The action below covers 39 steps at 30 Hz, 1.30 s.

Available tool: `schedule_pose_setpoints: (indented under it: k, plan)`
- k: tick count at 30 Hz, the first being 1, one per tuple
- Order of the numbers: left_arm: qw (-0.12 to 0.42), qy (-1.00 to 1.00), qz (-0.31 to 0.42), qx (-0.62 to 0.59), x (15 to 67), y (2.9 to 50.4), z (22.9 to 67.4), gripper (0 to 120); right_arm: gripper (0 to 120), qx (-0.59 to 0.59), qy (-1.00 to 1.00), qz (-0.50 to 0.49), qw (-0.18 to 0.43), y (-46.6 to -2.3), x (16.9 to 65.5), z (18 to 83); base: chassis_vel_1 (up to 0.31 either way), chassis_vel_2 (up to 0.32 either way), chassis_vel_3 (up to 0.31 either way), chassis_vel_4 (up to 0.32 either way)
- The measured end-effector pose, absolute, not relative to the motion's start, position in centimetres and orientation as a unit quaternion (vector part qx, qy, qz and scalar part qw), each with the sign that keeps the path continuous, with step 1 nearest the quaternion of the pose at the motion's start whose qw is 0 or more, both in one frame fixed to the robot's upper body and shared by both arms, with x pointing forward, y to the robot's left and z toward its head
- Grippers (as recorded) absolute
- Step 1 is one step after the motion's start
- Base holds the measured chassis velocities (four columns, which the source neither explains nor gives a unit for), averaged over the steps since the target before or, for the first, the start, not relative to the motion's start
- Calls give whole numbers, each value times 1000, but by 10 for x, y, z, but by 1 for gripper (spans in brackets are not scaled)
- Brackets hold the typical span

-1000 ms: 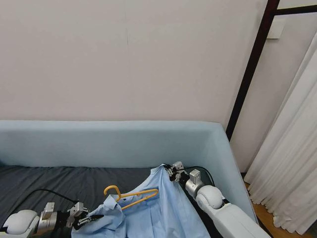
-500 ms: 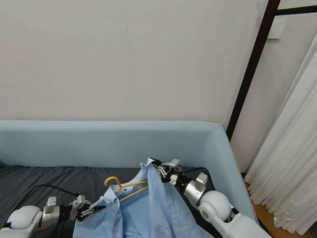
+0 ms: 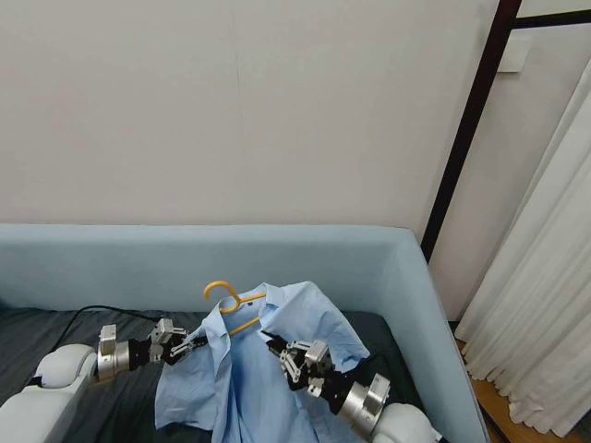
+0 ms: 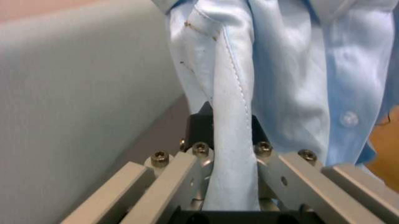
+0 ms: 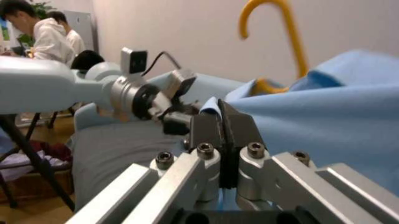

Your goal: Pick up the clothes from the sofa and hang them on the clothes hanger.

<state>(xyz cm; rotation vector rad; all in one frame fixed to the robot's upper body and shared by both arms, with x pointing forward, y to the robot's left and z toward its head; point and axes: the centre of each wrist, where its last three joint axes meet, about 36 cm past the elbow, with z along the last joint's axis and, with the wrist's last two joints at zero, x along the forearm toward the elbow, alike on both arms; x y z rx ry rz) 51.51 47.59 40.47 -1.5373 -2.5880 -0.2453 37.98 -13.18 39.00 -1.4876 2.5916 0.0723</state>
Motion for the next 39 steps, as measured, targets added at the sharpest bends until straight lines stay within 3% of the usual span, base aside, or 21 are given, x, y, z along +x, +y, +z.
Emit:
schedule_pose_setpoints:
  k: [8,15,25,39]
  plan:
    - [1,-855,-83,-512,511,450,459,1,0,-496,862,28,97,-95,384,399,0,0,0,0]
    - [4,-848,-95,-521,499,453,473,1,2,-465,878,37,110,-91,393,408,0,0,0,0]
    - [44,-851,-129,-506,493,503,480,1,43,-522,829,135,149,-137,386,442,0,0,0,0]
    - [41,-846,-144,-511,493,513,498,1,91,-499,836,162,160,-171,370,472,0,0,0,0]
